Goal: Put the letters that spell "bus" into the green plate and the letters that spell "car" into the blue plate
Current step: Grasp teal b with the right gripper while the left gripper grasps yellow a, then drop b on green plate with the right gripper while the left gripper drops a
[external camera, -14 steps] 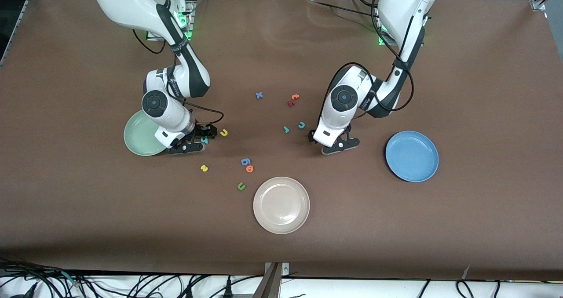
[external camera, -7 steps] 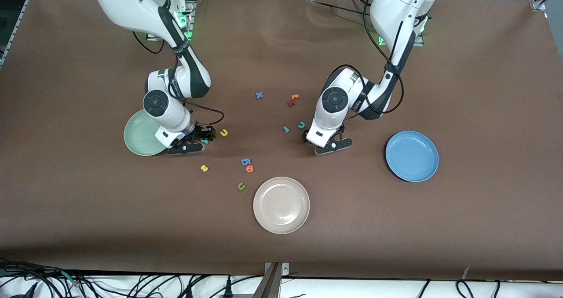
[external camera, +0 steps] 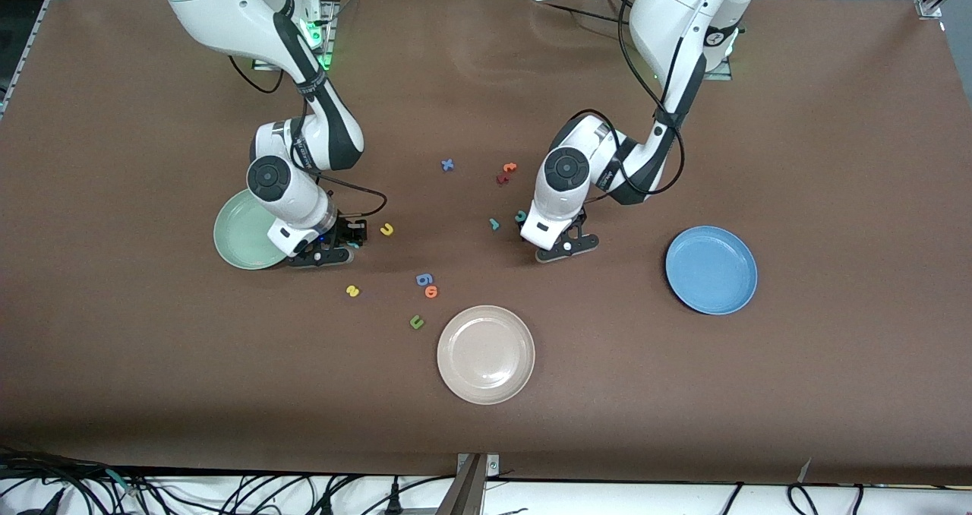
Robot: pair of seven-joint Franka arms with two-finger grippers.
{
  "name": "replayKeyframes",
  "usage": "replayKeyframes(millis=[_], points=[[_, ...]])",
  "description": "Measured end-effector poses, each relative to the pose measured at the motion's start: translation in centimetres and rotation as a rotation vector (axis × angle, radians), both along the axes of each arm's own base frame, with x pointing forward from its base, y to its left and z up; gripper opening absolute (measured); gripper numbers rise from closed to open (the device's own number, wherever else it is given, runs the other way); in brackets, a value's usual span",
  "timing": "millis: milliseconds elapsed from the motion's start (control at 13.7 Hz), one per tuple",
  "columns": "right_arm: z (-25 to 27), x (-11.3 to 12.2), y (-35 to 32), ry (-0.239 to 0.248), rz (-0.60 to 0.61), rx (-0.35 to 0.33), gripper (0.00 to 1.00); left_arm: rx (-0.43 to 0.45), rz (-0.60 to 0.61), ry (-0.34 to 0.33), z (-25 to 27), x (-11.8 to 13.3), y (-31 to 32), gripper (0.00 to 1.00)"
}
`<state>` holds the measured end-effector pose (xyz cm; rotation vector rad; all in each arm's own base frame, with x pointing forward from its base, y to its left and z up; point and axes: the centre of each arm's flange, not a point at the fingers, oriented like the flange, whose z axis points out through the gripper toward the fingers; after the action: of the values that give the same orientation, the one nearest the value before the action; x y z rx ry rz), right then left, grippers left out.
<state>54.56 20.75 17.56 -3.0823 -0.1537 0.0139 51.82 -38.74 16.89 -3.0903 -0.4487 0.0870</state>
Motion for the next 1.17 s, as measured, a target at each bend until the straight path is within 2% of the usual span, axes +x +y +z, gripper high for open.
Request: replayKeyframes(millis=[73, 146, 219, 291, 510, 583, 729, 802, 874, 947, 1166], points=[[0.0, 0.0, 0.0, 0.0, 0.0, 0.0, 0.53, 0.0, 0.001, 0.0, -0.1, 0.0, 0.0, 0.71], [0.0, 0.0, 0.0, -0.001, 0.0, 0.0, 0.48, -0.002, 0.002, -0.003, 0.1, 0.1, -0.1, 0.66], [0.1, 0.0, 0.0, -0.003, -0.001, 0.001, 0.35, -0.002, 0.007, -0.004, 0.1, 0.2, -0.1, 0.65], [0.5, 0.1, 0.1, -0.009, -0.003, 0.006, 0.29, -0.003, 0.017, -0.006, 0.2, 0.2, -0.2, 0.59], [0.3, 0.0, 0.2, -0.006, -0.006, 0.007, 0.28, -0.004, 0.032, -0.008, 0.2, 0.3, -0.3, 0.55], [0.3, 0.0, 0.2, -0.006, -0.01, 0.007, 0.28, -0.006, 0.034, -0.01, 0.3, 0.3, -0.4, 0.47], [0.8, 0.1, 0.3, -0.004, -0.014, 0.01, 0.28, -0.006, 0.052, -0.011, 0.3, 0.4, -0.4, 0.44], [1.6, 0.2, 0.3, 0.01, -0.018, 0.012, 0.28, -0.006, 0.066, -0.012, 0.4, 0.4, -0.5, 0.38], [2.7, 0.3, 0.1, 0.025, -0.026, 0.013, 0.28, -0.005, 0.079, -0.012, 0.4, 0.4, -0.5, 0.38], [4.2, 0.6, -0.7, 0.041, -0.041, 0.013, 0.28, -0.005, 0.087, -0.013, 0.4, 0.3, -0.6, 0.32], [8.4, 1.5, -6.3, 0.097, -0.125, -0.001, 0.28, -0.004, 0.111, -0.014, 0.4, 0.3, -0.7, 0.29]])
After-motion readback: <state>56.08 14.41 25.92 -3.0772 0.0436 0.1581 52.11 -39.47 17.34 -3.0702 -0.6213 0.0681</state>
